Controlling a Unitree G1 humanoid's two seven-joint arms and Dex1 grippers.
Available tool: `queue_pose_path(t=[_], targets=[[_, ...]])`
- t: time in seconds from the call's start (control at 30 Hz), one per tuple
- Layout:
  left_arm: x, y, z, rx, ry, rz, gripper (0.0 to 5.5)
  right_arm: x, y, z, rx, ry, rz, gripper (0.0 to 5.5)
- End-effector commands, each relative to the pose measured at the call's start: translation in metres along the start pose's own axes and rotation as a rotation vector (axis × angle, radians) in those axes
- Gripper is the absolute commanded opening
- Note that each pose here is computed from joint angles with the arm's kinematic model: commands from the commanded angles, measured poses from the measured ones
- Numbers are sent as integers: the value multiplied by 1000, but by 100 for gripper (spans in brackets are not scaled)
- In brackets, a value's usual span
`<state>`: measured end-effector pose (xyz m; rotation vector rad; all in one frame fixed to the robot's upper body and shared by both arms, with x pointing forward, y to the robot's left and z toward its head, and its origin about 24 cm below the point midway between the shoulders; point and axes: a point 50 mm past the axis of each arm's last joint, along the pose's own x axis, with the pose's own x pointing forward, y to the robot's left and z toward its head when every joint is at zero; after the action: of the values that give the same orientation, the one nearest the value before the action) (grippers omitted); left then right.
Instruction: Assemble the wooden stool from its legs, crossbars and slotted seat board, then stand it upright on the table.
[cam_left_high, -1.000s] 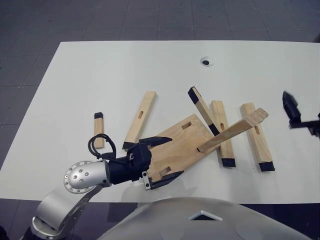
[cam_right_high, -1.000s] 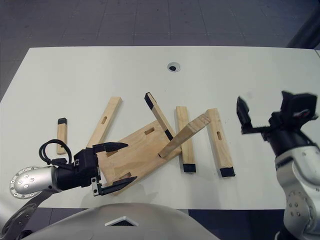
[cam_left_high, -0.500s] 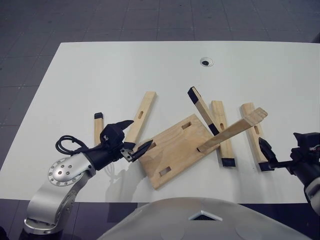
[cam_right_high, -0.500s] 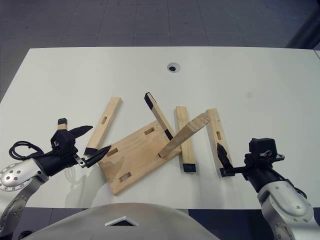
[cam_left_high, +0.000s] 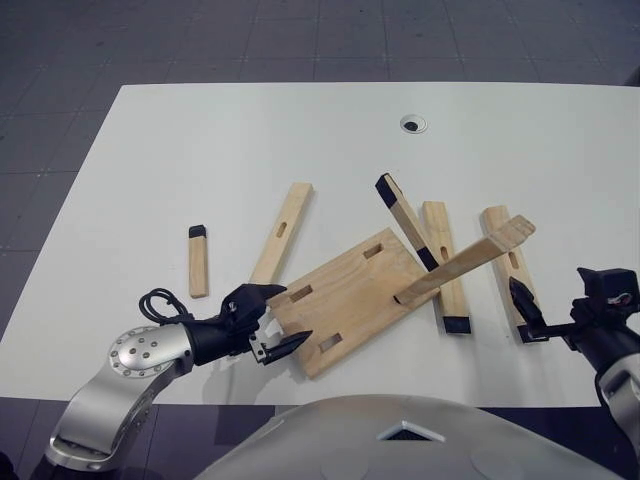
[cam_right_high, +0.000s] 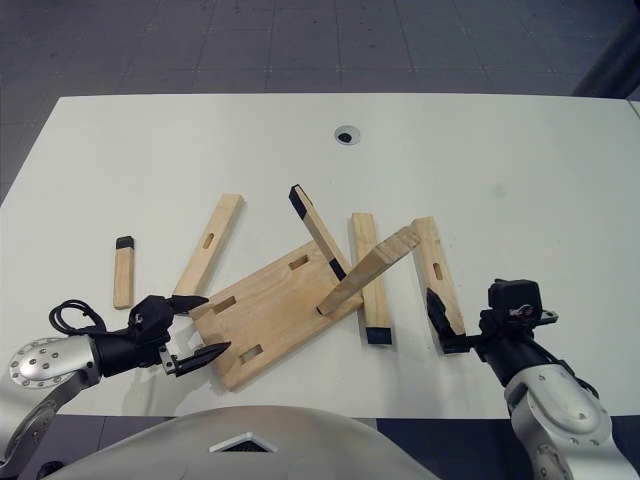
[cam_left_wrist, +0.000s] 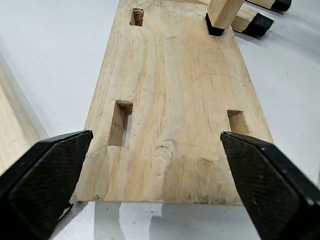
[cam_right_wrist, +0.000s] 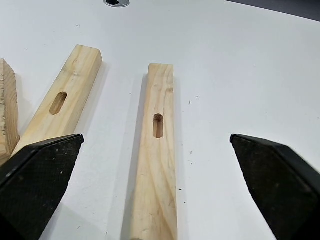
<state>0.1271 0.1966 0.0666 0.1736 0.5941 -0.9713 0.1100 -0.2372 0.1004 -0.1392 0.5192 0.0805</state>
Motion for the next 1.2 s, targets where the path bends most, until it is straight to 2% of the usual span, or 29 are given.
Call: queue_pose_path(t=[0.03, 0.23, 0.57, 0.93, 1.07, 1.2], targets=[[-1, 8, -5, 13, 37, 16, 474, -1, 5, -4, 15, 8, 13, 546], [-2, 3, -4, 29, 45, -22, 474, 0, 7, -4, 30, -1, 20, 546], [3, -20, -22, 29, 166, -149, 474, -1, 5, 9, 44, -73, -3, 546], [6, -36, -18, -19, 114, -154, 474, -1, 6, 10, 47, -81, -6, 546], [12, -55, -15, -103, 44, -86, 474, -3, 6, 10, 49, -84, -8, 546], [19, -75, -14, -138, 57, -67, 474, -3, 6, 12, 48, -94, -11, 546]])
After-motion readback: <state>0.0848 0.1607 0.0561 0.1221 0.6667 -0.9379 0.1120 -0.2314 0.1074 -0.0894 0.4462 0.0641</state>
